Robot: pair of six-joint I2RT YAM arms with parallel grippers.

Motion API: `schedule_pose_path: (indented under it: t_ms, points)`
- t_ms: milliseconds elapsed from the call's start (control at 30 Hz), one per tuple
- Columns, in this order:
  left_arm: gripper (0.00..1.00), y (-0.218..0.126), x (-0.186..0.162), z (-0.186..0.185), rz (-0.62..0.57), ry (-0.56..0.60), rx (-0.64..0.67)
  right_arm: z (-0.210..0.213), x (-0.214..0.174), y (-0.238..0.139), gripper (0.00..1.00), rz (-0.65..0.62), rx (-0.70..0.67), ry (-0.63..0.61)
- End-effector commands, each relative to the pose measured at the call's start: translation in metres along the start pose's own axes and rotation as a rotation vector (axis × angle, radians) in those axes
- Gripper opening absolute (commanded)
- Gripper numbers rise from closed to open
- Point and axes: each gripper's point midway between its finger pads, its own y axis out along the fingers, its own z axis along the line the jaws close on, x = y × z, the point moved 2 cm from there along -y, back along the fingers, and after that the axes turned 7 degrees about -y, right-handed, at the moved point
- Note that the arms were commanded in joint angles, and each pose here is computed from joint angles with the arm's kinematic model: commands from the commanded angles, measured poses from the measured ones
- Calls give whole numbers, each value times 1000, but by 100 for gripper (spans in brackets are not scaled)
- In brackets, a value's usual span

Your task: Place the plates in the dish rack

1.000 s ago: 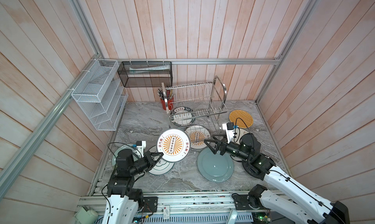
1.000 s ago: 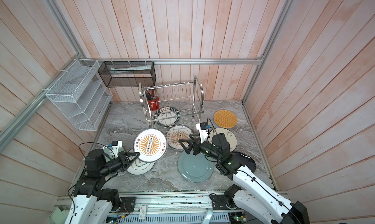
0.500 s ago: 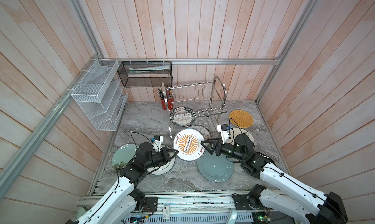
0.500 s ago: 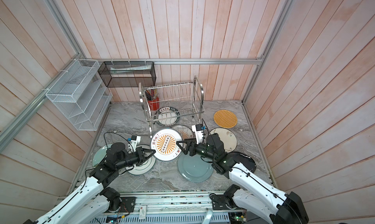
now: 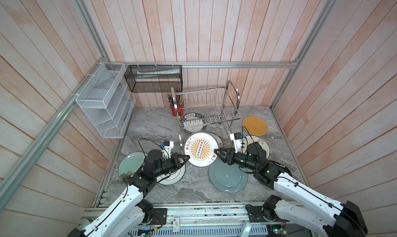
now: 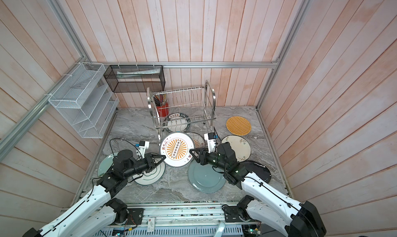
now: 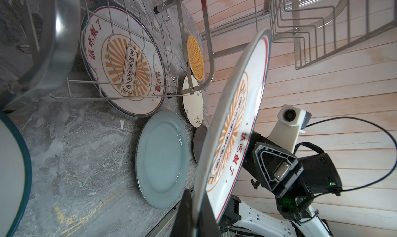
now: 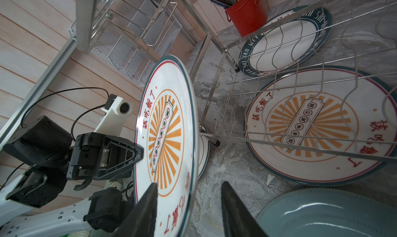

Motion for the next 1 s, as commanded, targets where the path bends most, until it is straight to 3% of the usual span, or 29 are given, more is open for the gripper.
schedule_pose_path:
  t_ms: [0,167,500,700,767,800,833,900,967]
  points:
    - [0,-4,7,-30,-27,56,-88,6,1,2,39,-9,39,4]
    - [0,-3,7,-29,-25,60,-89,8,4,3,29,-34,56,30]
    - [0,1,6,-29,-14,65,-109,12,4,8,23,-44,95,79]
    - [0,1,7,-26,-18,85,-97,18,5,8,0,-41,112,84]
    - [0,1,6,-26,-15,96,-89,24,9,5,0,-53,119,45]
    - [10,0,6,-26,-17,103,-86,27,11,3,0,-63,110,23]
    - [32,-1,7,-27,-23,115,-83,27,14,-1,0,-74,92,10]
    - [64,-4,8,-28,-36,143,-69,30,21,-11,0,-108,71,-19]
    - [88,-11,10,-33,-59,186,-61,31,30,-24,0,-162,39,-35]
